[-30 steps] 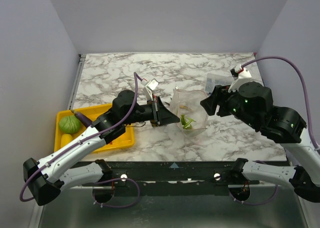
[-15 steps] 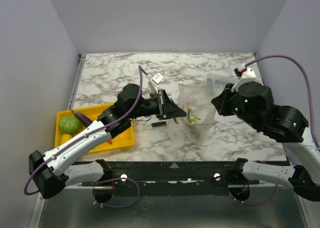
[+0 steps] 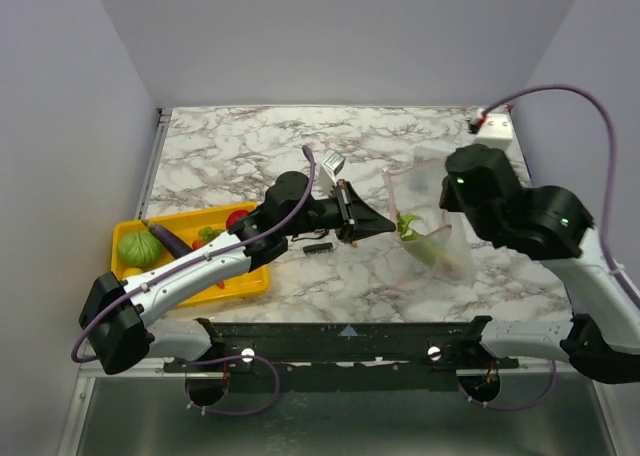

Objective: Place the food in the zip-top bag and seal the zipper
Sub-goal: Adjust the zipper food storage bag at the center of the board, then pick up the fake vegetable from the bin.

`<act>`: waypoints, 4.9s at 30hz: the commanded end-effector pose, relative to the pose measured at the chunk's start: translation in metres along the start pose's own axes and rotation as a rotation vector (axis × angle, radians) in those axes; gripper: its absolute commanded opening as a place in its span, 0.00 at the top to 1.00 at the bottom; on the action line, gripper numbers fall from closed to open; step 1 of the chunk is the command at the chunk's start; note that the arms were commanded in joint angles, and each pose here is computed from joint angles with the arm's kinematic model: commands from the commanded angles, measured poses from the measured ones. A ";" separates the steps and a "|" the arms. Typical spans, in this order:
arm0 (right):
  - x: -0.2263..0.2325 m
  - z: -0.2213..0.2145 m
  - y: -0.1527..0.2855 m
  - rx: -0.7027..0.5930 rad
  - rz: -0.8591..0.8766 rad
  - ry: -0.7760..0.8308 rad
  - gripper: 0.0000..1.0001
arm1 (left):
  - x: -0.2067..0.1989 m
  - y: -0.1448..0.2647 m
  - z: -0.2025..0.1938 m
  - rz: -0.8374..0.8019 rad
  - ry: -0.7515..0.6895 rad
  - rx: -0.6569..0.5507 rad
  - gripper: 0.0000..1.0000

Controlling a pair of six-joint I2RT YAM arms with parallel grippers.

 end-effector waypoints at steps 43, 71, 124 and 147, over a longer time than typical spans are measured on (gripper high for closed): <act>0.005 -0.005 -0.063 0.128 0.038 0.101 0.99 | 0.008 -0.001 0.049 0.021 0.101 -0.102 0.96; 0.005 0.002 -0.063 0.088 0.052 0.107 0.99 | 0.154 0.245 0.086 1.167 -0.538 -0.445 0.17; 0.029 -0.018 -0.077 0.204 0.167 0.179 0.99 | 0.246 0.431 0.139 1.661 0.306 -1.335 0.05; 0.037 -0.006 -0.065 0.169 0.230 0.125 1.00 | 0.319 0.396 0.166 1.525 0.413 -1.011 0.15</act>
Point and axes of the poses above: each gripper's point midway between its finger pads, its own y axis back along the fingers, its own x axis along the line the jaws close on, z = x × y, the point moved 3 cm from there along y, back along the fingers, and after that the axes turned 3 degrees about -y, right-handed, at the moved point
